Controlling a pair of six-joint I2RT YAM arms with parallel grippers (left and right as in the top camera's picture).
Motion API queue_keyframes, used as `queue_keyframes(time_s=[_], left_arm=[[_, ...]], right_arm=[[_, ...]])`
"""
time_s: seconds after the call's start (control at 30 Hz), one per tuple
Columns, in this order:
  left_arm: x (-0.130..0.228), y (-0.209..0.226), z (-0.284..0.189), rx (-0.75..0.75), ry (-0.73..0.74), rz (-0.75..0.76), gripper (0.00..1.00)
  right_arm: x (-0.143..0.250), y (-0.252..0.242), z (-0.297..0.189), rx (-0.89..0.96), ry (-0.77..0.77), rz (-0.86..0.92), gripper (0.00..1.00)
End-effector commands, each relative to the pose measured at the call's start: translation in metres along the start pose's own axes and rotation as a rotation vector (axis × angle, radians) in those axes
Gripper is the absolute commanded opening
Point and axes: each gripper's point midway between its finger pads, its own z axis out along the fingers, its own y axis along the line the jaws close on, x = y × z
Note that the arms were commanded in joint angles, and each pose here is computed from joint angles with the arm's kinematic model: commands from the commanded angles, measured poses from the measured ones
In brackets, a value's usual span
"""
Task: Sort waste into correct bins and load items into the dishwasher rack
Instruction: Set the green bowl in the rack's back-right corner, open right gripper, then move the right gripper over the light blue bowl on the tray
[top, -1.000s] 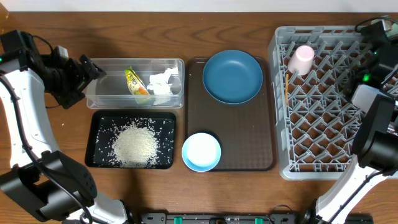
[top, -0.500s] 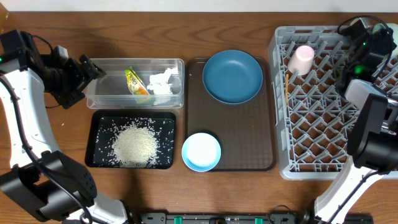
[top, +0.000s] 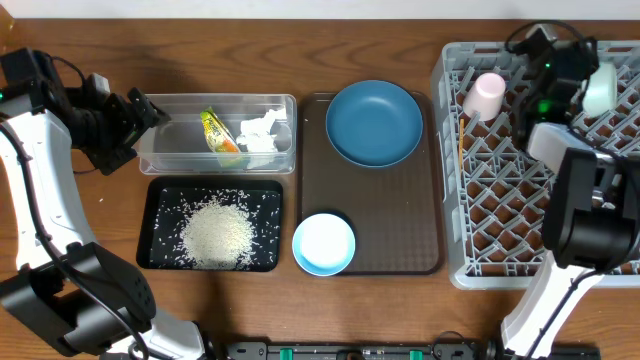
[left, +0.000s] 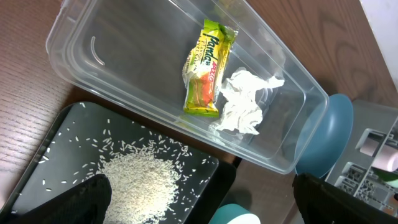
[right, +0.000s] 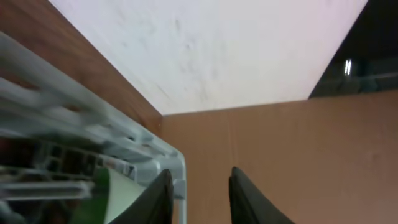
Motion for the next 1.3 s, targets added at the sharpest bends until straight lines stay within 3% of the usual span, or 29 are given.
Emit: queue_keyframes(time_s=[0.0,0.13,0.3,0.47,0.63,0.9,1.1,1.27], left_arm=[[-0.004,-0.006,-0.011,0.007,-0.032,0.020,0.96],[-0.004,-0.005,-0.011,0.007,-0.032,0.020,0.96],[-0.004,-0.005,-0.011,0.007,-0.032,0.020,0.96],[-0.004,-0.005,-0.011,0.007,-0.032,0.020,0.96],[-0.004,-0.005,-0.011,0.007,-0.032,0.020,0.96],[-0.003,-0.005,-0.011,0.007,-0.031,0.020,0.96],[-0.004,-0.005,-0.011,0.007,-0.032,0.020,0.96],[-0.004,-0.005,-0.011,0.007,-0.032,0.020,0.96]], right_arm=[[-0.019,0.013,-0.011,-0.014,-0.015,-0.012,0.34],[-0.032,0.016,-0.021,-0.010,-0.010,0.048,0.43],[-0.036,0.004,-0.034,0.014,0.041,0.254,0.46],[-0.058,0.006,-0.060,-0.145,0.003,0.426,0.46],[-0.100,0.006,-0.103,-0.364,-0.112,0.638,0.43],[-0.169,0.035,-0.197,-0.758,-0.256,0.754,0.42],[-0.199,0.096,-0.305,-1.246,-0.250,0.749,0.46],[-0.201,0.123,-0.382,-1.525,-0.189,0.686,0.45]])
